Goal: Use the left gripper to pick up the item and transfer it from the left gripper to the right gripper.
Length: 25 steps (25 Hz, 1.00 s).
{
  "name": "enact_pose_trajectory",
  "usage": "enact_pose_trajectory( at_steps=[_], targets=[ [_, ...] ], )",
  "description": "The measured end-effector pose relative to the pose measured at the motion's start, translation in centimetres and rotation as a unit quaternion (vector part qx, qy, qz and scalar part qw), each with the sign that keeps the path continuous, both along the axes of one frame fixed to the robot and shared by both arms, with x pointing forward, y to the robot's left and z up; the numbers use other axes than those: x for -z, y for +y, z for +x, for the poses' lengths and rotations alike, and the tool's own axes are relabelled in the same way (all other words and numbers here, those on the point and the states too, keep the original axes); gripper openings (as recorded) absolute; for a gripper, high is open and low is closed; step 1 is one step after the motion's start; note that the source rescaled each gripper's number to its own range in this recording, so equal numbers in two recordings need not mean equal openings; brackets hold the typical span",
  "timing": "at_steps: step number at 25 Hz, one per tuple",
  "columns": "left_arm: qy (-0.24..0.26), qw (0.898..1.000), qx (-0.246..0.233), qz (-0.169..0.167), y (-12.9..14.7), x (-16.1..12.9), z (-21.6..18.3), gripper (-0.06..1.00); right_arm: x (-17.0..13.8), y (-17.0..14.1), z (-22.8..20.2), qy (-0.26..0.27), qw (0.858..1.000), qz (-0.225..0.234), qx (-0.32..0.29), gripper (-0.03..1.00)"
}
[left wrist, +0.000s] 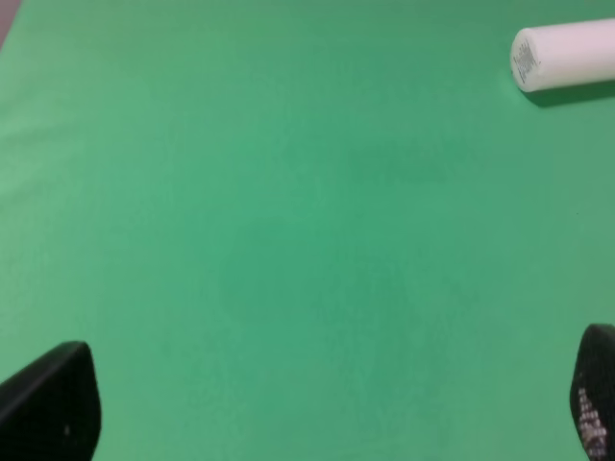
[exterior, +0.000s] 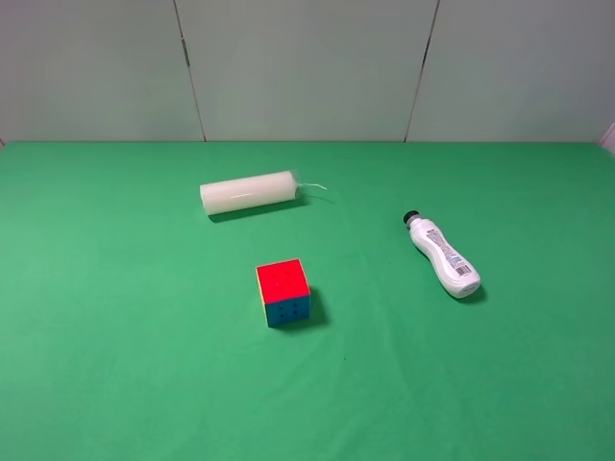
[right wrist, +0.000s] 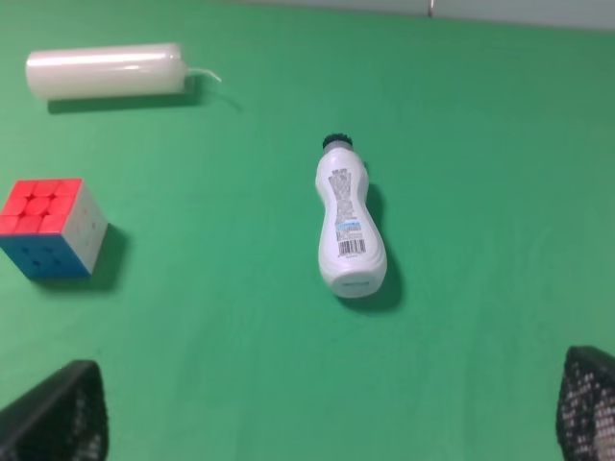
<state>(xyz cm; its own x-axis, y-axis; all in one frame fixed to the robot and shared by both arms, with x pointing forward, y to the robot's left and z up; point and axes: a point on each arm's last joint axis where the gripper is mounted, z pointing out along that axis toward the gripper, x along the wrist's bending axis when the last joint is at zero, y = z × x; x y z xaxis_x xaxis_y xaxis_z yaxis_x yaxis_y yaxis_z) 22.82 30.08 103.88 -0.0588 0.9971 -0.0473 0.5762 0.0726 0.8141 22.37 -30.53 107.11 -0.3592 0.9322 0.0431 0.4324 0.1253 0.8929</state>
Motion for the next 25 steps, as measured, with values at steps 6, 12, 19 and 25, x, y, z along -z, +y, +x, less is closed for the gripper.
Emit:
enact_pose_trajectory(
  at_steps=[6,12,19,25],
  targets=[
    [0.0,1.0,0.0,0.0,0.0,0.0,0.0,0.97,1.4,0.4,0.8,-0.012,1.0,0.0,-0.005,1.0],
    [0.0,1.0,0.0,0.0,0.0,0.0,0.0,0.97,1.9,0.5,1.1,-0.011,1.0,-0.002,-0.006,1.0],
    [0.0,1.0,0.0,0.0,0.0,0.0,0.0,0.97,1.9,0.5,1.1,-0.01,1.0,-0.002,-0.006,1.0],
    [0.0,1.0,0.0,0.0,0.0,0.0,0.0,0.97,1.9,0.6,1.2,-0.01,0.998,-0.003,0.057,1.0]
  ],
)
